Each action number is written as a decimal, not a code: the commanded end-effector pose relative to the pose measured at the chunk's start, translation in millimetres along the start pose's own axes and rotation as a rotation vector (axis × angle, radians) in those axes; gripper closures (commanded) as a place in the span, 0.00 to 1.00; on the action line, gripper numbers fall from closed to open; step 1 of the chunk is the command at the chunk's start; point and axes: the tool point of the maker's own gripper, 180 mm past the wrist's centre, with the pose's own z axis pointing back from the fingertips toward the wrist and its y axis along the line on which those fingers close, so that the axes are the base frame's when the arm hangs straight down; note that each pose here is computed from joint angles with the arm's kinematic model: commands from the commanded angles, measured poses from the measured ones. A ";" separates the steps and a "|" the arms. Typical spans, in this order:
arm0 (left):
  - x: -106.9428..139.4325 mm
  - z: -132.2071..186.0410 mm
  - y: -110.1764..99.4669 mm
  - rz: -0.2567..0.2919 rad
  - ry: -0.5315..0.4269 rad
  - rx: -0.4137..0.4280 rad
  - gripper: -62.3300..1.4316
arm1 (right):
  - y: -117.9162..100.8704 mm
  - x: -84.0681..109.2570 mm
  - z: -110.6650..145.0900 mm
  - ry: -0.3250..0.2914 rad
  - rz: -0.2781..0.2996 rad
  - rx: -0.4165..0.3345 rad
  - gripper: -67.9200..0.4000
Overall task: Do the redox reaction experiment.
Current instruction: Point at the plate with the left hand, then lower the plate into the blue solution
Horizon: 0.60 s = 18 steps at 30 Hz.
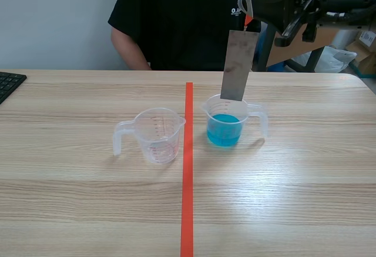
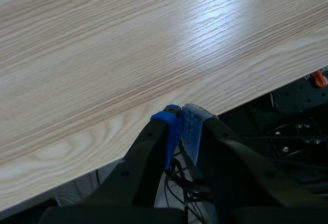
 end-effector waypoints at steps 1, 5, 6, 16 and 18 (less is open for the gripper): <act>2.9 0.8 -0.8 0.025 -0.020 0.016 0.93 | -3.5 12.6 0.4 -0.034 0.022 0.004 0.97; -5.7 1.7 -6.9 0.064 0.009 0.040 0.93 | -0.6 11.9 -1.1 -0.037 0.030 0.012 0.97; -8.4 1.9 -8.5 0.075 0.020 0.045 0.93 | -0.1 12.0 -1.3 -0.039 0.030 0.014 0.97; -15.4 2.4 -12.9 0.106 0.049 0.057 0.93 | -8.8 4.2 1.5 -0.056 -0.009 -0.011 0.97; -15.4 2.4 -13.0 0.106 0.049 0.056 0.93 | -10.3 0.9 1.2 -0.058 -0.022 -0.017 0.97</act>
